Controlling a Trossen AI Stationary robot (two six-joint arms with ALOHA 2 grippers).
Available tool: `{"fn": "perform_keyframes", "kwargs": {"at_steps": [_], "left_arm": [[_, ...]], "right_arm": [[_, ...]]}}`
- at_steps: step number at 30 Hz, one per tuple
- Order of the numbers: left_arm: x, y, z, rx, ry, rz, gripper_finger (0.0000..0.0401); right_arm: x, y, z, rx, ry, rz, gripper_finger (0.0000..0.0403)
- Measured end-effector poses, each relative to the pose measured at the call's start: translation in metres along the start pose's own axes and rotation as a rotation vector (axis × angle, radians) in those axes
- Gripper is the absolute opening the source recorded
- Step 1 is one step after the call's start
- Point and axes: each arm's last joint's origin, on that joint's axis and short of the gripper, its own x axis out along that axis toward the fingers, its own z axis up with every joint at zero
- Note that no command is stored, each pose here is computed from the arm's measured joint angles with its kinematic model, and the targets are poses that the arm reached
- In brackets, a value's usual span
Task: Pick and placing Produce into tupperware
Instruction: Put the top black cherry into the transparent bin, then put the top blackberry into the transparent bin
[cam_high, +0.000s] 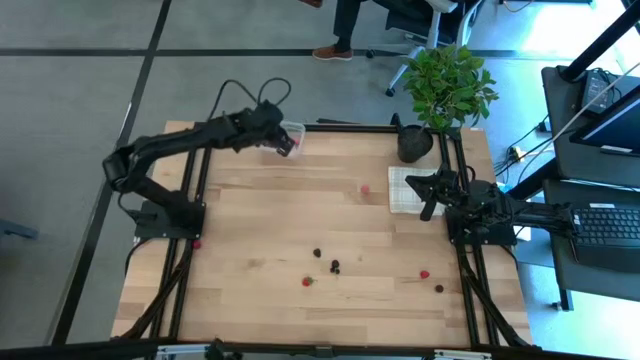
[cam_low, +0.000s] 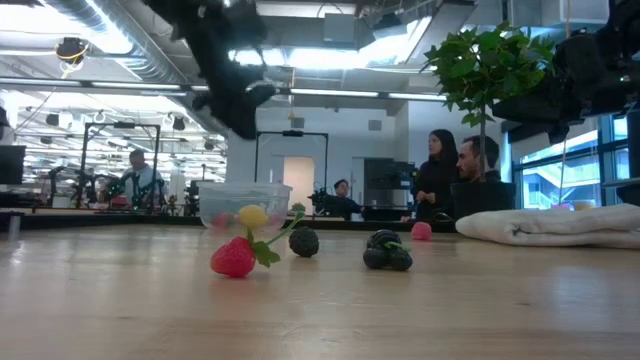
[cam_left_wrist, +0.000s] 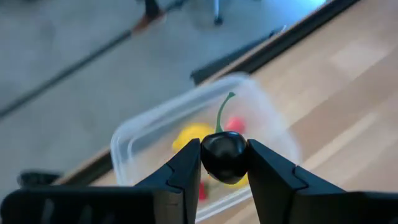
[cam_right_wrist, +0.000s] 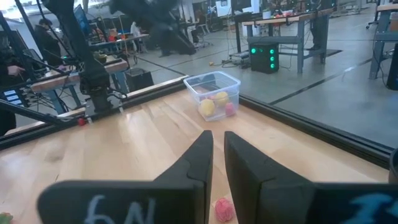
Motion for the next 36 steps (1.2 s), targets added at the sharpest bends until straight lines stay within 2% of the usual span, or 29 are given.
{"fn": "perform_keyframes", "kwargs": {"at_steps": [5,11,16,20,32,36], "left_arm": [[0.033,0.017,-0.007,-0.042,0.149,0.010,0.0099],[0.066,0.022,-0.017,-0.060,0.267,-0.002,0.0112],[0.086,0.024,-0.027,-0.062,0.354,-0.006,0.0106],[0.089,0.025,-0.029,-0.063,0.369,-0.002,0.0105],[0.089,0.024,-0.028,-0.063,0.369,-0.024,0.0160],[0.077,0.025,-0.013,-0.029,0.306,-0.046,0.0166]], "right_arm": [[0.000,0.000,0.000,0.000,-0.003,0.001,0.0045],[0.000,0.000,0.001,-0.001,-0.006,0.001,0.0045],[0.000,0.000,0.001,-0.001,-0.005,0.001,0.0045],[0.000,0.000,0.001,-0.001,-0.005,0.001,0.0045],[0.000,0.000,0.000,-0.001,-0.004,0.000,0.0045],[0.000,0.000,0.000,0.001,-0.004,0.000,0.0045]]}}
